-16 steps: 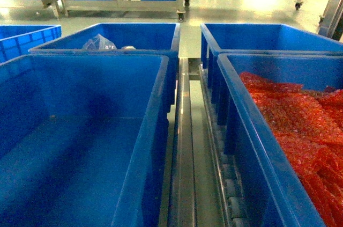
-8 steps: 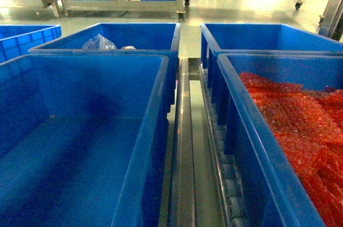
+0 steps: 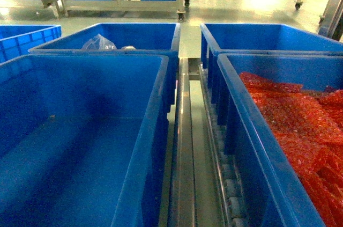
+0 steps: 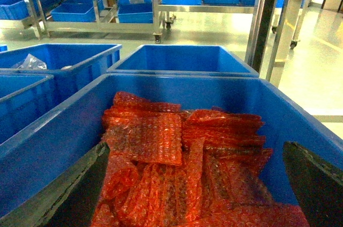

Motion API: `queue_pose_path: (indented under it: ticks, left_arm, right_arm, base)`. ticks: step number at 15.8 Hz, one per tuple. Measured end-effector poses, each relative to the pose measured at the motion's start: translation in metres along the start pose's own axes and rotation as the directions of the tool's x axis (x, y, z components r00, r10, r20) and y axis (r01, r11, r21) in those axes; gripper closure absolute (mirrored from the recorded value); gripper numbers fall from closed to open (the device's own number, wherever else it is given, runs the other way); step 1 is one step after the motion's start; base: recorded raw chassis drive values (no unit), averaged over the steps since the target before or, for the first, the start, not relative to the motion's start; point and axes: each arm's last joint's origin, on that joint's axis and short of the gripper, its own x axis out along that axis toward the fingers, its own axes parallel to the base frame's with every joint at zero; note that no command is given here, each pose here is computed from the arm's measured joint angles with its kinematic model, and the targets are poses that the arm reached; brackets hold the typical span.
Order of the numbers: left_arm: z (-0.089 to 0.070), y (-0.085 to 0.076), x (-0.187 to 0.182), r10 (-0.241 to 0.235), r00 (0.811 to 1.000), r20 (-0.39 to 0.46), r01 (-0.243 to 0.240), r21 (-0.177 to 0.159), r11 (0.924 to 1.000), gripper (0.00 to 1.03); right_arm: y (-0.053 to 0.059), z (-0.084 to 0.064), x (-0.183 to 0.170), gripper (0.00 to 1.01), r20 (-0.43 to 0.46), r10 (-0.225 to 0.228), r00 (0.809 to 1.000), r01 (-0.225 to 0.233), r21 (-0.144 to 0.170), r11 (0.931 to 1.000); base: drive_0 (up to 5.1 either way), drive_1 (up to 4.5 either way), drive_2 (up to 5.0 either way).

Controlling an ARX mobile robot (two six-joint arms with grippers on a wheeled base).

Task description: Pick blue part to blue bin on bottom shelf

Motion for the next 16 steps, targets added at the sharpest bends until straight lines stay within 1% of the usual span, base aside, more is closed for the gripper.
queue_pose_path:
  ticks: [11,12,13,14,16]
  left_arm:
    - [0.0,0.0,0.0,0.0,1.0,0.0,0.0,0.0,1.0,0.59]
    - [0.0,0.0,0.0,0.014,1.0,0.002,-0.014,0.002,0.9999,0.59]
    - [0.0,-0.002,0.001,0.076,0.997,0.008,-0.076,0.013,0.997,0.59]
    - [0.001,-0.006,0.003,0.14,0.99,0.018,-0.141,0.03,0.9896,0.59]
    - [0.006,-0.014,0.019,0.167,0.985,0.039,-0.169,0.034,0.985,0.59]
  right_arm:
    - [0.0,0.0,0.0,0.03,0.0,0.0,1.0,0.0,0.0,1.0]
    - [0.0,0.0,0.0,0.03,0.0,0.0,1.0,0.0,0.0,1.0]
    - [0.0,0.0,0.0,0.03,0.0,0.0,1.0,0.0,0.0,1.0]
    - [0.0,0.0,0.0,0.03,0.0,0.0,1.0,0.0,0.0,1.0]
    - [0.0,0.0,0.0,0.03,0.0,0.0,1.0,0.0,0.0,1.0]
  base:
    - [0.0,0.0,0.0]
    - [0.0,0.0,0.0]
    - [0.0,0.0,0.0]
    - [0.0,0.0,0.0]
    - [0.0,0.0,0.0]
